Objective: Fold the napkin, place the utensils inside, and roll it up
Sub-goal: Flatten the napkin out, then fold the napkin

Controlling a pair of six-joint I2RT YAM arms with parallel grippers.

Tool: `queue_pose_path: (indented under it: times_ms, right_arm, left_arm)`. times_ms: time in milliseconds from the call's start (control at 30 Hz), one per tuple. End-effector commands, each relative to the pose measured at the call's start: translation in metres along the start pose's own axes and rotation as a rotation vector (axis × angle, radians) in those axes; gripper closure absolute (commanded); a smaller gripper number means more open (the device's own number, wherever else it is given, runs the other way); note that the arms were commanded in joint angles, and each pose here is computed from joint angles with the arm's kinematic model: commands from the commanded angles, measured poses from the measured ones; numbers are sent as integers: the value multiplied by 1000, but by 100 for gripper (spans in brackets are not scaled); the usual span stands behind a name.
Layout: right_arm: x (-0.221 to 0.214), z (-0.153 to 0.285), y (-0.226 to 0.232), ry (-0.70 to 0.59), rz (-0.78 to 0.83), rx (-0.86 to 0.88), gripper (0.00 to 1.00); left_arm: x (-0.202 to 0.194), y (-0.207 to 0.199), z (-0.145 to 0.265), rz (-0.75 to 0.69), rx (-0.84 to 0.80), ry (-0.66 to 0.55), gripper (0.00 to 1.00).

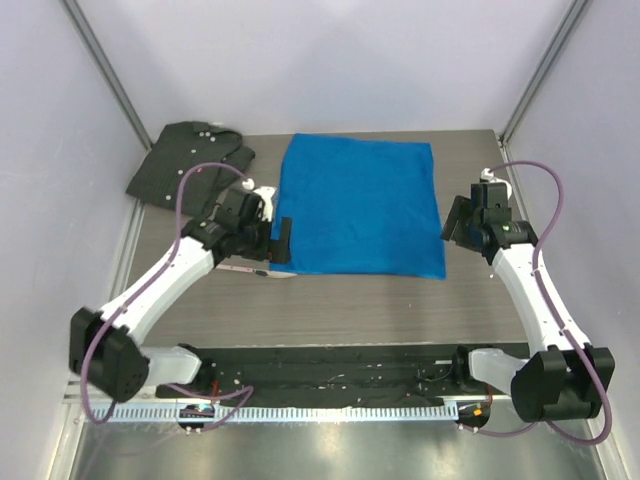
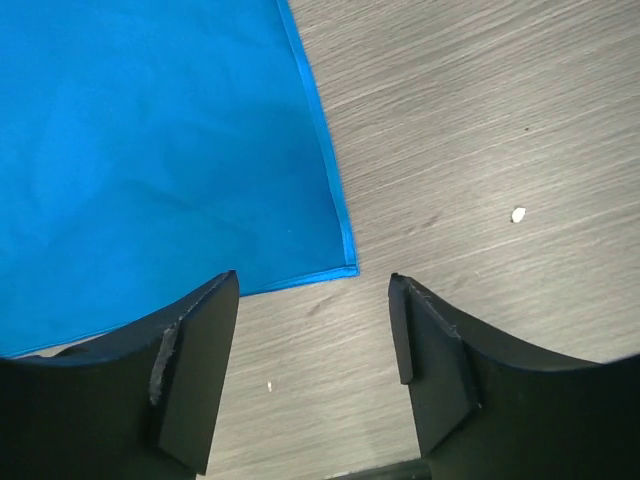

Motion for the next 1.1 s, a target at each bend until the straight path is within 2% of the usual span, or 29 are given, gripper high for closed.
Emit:
queue_pose_path:
  times_ms: [0,133,267,433,533,733,1067]
  right_arm:
    - [39,37,9,-132,-33,48,27]
    - [41,42,22,-124,-32,128,26]
    - [24,25,33,-55,-9,205,26]
    - [-10,13,69,92,22,440,26]
    - [-16,13,92,125,14,579,26]
    - [-40,6,130,240,51,739,26]
    - [-67,-36,160,315,84,717,26]
  left_arm:
    - [29,8,62,7,81,-209,0]
    - [43,9,85,10,101,-288,0]
    - [59,17,92,19,151,-348,0]
    - [85,39,95,116,162,-406,0]
    - [99,53,100,160,161,-452,0]
    - [109,68,94,122,220,-471,0]
    - [95,81,75,124,243,-430,0]
Point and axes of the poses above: each gripper's point midway between its finger pads, its own z axis back along the fingers, its own y axis along the line the jaws close on, x = y × z, the point moved 3 cm from there along z, back along the fingers, and after that the axes turned 5 degrees about -z, right-handed, at the moved point
